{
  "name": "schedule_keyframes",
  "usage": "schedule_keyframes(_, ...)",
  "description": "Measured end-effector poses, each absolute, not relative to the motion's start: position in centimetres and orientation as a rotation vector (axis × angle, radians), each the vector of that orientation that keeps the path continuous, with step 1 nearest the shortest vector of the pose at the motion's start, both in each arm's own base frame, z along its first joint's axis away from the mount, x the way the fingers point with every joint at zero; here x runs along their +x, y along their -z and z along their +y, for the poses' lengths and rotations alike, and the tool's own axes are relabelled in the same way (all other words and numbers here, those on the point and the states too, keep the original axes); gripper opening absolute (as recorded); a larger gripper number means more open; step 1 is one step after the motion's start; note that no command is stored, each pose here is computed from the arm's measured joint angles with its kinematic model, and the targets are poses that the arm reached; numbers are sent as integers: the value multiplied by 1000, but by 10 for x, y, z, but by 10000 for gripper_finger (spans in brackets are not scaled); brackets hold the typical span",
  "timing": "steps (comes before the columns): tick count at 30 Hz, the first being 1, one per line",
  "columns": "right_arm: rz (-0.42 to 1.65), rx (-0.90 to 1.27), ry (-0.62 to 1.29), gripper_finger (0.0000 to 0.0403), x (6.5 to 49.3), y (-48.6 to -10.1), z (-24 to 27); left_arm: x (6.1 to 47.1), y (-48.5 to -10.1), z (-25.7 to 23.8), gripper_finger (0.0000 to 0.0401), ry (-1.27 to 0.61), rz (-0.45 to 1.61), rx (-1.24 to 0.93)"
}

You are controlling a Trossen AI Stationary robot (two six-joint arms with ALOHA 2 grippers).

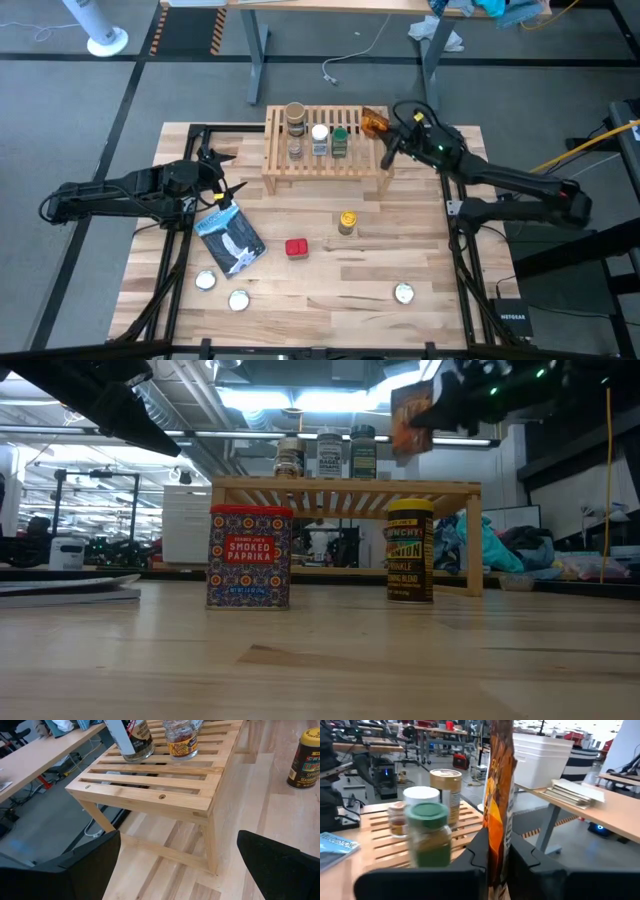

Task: Shelf spices
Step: Remove the brown seasoning bag from the shelf

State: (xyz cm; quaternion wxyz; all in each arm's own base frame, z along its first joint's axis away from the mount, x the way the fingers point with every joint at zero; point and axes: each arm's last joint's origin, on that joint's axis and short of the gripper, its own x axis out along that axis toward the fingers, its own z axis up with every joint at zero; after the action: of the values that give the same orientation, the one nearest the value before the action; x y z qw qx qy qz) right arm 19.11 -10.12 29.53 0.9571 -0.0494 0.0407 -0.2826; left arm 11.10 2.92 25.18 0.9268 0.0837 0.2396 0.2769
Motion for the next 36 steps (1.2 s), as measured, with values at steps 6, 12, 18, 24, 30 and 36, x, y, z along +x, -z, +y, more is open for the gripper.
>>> schedule_keyframes(6, 106, -90, 542, 53, 179, -304, -59, 111, -252, 29, 393, -567, 491, 171)
schedule_keyframes(12, 172, -77, 517, 33, 174, -300, -22, 111, -252, 29, 393, -568, 491, 172)
schedule_keyframes(18, 196, -99, 583, 35, 171, -276, 9, 111, -252, 29, 393, -567, 491, 172)
schedule_keyframes(24, 196, -25, 561, 44, 164, -249, 29, 111, -252, 29, 393, -567, 491, 172)
schedule_keyframes(30, 159, 55, 528, 32, 156, -224, 44, 111, -252, 29, 393, -567, 492, 172)
schedule_keyframes(36, 135, 126, 491, 49, 147, -205, 57, 111, -252, 29, 393, -568, 492, 172)
